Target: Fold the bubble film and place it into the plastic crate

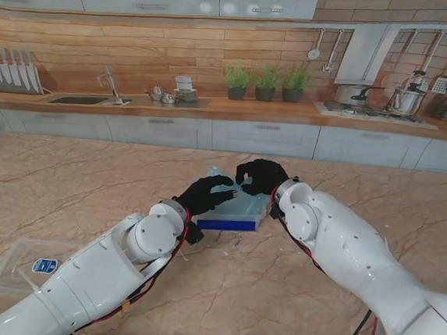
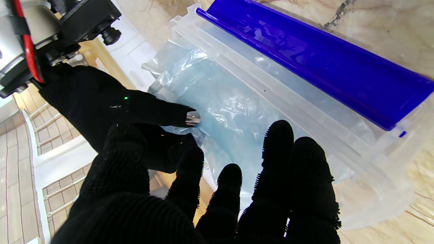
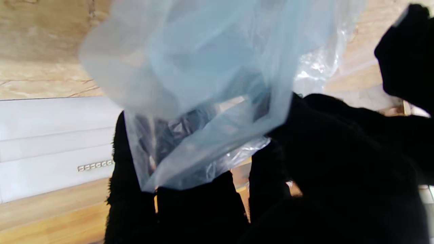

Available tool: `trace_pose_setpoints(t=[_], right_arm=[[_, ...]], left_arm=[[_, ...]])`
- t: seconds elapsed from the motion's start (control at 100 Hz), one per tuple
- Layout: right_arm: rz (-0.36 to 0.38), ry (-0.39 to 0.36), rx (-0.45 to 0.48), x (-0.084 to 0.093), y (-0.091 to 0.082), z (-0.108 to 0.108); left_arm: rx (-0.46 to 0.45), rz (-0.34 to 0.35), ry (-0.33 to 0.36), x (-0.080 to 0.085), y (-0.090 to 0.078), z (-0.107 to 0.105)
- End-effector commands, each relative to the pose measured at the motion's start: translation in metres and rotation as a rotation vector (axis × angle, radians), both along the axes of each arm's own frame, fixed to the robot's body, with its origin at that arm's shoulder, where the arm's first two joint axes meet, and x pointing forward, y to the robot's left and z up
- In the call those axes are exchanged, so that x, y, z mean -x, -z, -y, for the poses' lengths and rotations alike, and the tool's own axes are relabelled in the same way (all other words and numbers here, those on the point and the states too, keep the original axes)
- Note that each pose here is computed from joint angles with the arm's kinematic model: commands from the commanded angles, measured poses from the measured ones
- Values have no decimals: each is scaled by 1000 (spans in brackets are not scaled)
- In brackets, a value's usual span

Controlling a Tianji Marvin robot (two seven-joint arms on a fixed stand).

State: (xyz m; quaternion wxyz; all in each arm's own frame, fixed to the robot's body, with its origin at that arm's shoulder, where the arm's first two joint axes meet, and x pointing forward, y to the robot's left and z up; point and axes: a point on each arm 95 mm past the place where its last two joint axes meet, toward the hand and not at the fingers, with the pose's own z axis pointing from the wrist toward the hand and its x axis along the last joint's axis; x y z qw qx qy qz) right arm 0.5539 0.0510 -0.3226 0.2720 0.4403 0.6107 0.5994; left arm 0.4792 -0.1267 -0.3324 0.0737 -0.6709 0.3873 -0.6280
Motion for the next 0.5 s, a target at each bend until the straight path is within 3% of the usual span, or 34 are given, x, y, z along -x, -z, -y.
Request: trace_pose_setpoints(t=[0.0, 0.26, 0.49], right_arm=[[1, -22, -14, -2, 0, -10], [-20, -92, 4, -8, 14, -20], [-45, -160, 96, -6, 29, -20]], left_arm=[[13, -5, 2, 3, 1, 3], [38, 6, -11, 4, 2, 1], [80, 43, -25, 5, 1, -3]])
